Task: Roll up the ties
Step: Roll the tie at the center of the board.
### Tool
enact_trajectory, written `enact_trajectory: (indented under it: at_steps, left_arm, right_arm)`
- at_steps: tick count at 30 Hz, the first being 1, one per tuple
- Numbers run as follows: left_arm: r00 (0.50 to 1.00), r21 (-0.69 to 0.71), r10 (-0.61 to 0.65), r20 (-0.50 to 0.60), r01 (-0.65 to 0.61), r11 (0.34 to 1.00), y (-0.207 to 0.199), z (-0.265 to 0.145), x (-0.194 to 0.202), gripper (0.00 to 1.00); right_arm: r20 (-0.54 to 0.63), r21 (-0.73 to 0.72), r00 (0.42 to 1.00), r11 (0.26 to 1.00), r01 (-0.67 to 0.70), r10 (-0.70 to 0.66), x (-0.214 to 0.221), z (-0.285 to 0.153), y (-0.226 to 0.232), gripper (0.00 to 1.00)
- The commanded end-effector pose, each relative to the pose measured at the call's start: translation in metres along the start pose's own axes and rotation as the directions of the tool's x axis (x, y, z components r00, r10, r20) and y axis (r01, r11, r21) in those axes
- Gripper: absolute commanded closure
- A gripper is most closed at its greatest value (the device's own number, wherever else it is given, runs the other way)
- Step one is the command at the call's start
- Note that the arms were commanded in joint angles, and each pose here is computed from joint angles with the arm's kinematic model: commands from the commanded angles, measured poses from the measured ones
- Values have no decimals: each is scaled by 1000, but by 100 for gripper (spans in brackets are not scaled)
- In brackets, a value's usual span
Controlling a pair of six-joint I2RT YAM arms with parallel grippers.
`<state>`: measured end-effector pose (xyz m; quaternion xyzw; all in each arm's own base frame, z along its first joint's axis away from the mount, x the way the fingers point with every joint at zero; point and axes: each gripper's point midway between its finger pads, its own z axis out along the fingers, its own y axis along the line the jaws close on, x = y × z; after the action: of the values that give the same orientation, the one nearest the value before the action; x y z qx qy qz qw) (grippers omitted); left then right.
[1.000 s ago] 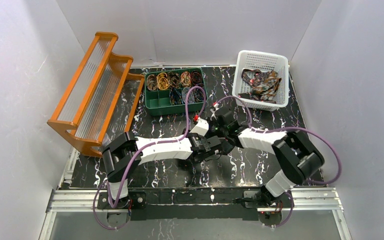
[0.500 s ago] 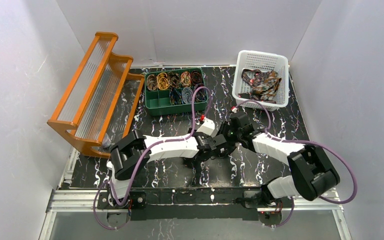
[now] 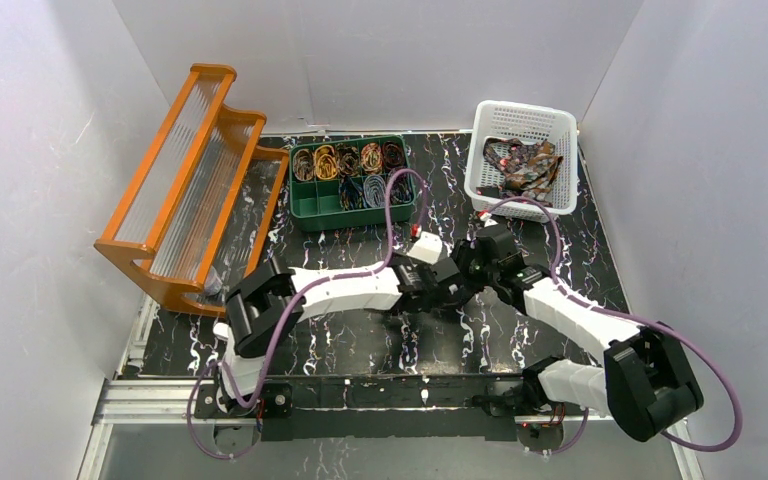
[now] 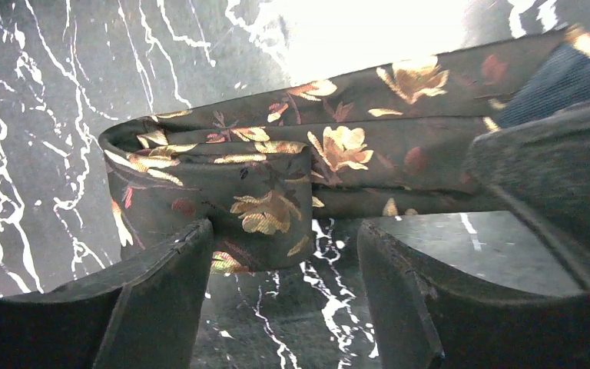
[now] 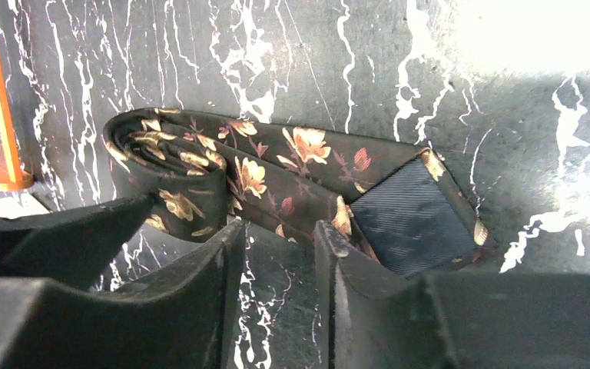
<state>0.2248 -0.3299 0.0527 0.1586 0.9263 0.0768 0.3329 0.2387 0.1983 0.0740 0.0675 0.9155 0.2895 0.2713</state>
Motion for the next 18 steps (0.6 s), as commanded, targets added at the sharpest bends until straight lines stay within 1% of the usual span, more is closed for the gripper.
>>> enact_trajectory:
  at_steps: [1, 2, 4, 6, 7, 8, 9, 10, 12, 14, 16, 18]
  left_arm:
    - [976, 181, -195, 99, 175, 968, 3, -44, -57, 31]
    - [968, 201, -222, 118, 195, 960, 10, -53, -65, 28]
    - [957, 227, -254, 142, 219, 949, 25, -66, -71, 24]
    - [950, 232, -276, 145, 238, 943, 43, -71, -68, 21]
    - [948, 228, -284, 145, 247, 942, 52, -72, -64, 20]
    - [946, 216, -290, 142, 257, 942, 65, -72, -55, 20]
    - [946, 191, -294, 136, 266, 945, 74, -67, -46, 20]
    - [937, 183, -320, 140, 293, 938, 86, -68, -39, 19]
    - [922, 181, -366, 124, 342, 922, 103, -62, -26, 17]
    - [912, 196, -398, 101, 374, 906, 114, -57, -14, 15]
    - [908, 191, -410, 87, 389, 901, 124, -55, -3, 12]
    - [906, 186, -415, 84, 395, 900, 132, -54, 4, 10]
  right_arm:
    - [44, -53, 996, 995, 86, -83, -10, -8, 8, 48]
    - [52, -100, 992, 988, 121, -116, -12, -10, 17, 45]
    - [104, -184, 977, 962, 202, -185, -20, -12, 34, 37]
    - [175, -287, 946, 905, 315, -273, -24, -16, 53, 24]
    - [219, -319, 917, 864, 389, -332, -25, -16, 59, 18]
    - [286, -344, 879, 815, 466, -382, -30, -17, 70, 15]
    - [321, -357, 840, 766, 535, -437, -29, -15, 75, 12]
    - [344, -370, 794, 704, 606, -502, -24, -13, 80, 9]
    - [380, -349, 693, 599, 721, -613, -18, -2, 87, 6]
    - [423, -302, 526, 433, 849, -737, -8, 10, 92, 4]
    - [466, -249, 391, 307, 919, -794, -4, 20, 97, 2]
    - [511, -262, 281, 165, 951, -812, 9, 25, 103, 1]
